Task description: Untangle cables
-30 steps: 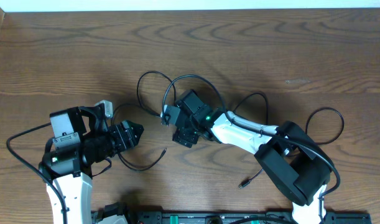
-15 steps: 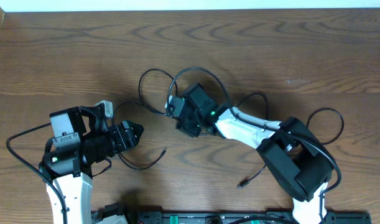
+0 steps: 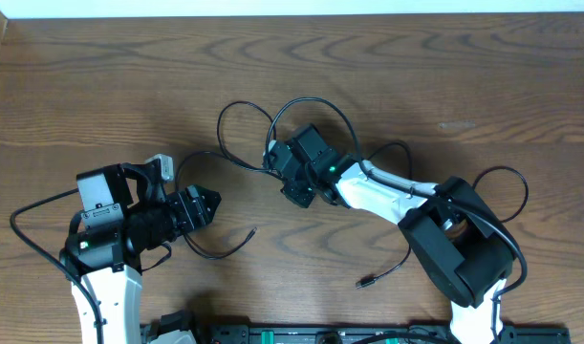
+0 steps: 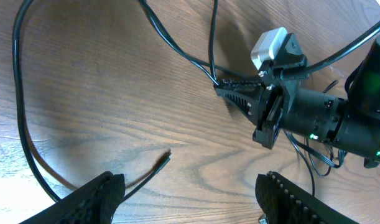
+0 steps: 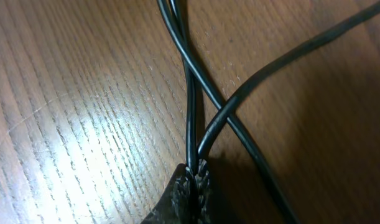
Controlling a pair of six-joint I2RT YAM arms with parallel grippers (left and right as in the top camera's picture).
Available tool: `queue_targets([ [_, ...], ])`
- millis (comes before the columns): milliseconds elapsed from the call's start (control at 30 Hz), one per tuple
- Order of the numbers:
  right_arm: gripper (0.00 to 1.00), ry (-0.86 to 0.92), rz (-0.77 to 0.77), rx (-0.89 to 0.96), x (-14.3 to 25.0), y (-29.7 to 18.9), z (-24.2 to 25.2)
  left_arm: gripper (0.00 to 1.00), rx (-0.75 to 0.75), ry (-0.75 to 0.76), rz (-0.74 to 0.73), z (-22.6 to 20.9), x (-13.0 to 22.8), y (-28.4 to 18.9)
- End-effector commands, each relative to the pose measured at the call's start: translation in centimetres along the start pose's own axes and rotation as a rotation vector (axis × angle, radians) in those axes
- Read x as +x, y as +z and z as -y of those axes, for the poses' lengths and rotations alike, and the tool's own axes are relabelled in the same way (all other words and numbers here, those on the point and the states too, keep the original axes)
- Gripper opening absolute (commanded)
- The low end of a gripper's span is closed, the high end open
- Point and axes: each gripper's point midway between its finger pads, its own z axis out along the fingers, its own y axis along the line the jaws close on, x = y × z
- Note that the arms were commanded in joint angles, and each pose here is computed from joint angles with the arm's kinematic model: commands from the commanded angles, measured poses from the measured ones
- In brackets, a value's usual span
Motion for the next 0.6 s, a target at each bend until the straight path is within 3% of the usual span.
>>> queue_targets([
  [0, 0.01, 0.114, 0.018, 0.000, -0.7, -1.4, -0.2, 0.74, -0.008, 0.018, 0.003, -0.1, 0.0, -0.1],
  [300, 0.01, 0.137, 0.375, 0.048, -10.0, -15.2, -0.9, 0.74, 0.019, 0.009, -0.014, 0.4, 0.4, -0.1],
  [567, 0.01, 0.078, 0.625, 0.080, -13.3, -26.5, -2.6, 0.74, 0.276, 0.085, -0.065, 5.5, 1.5, -0.3],
])
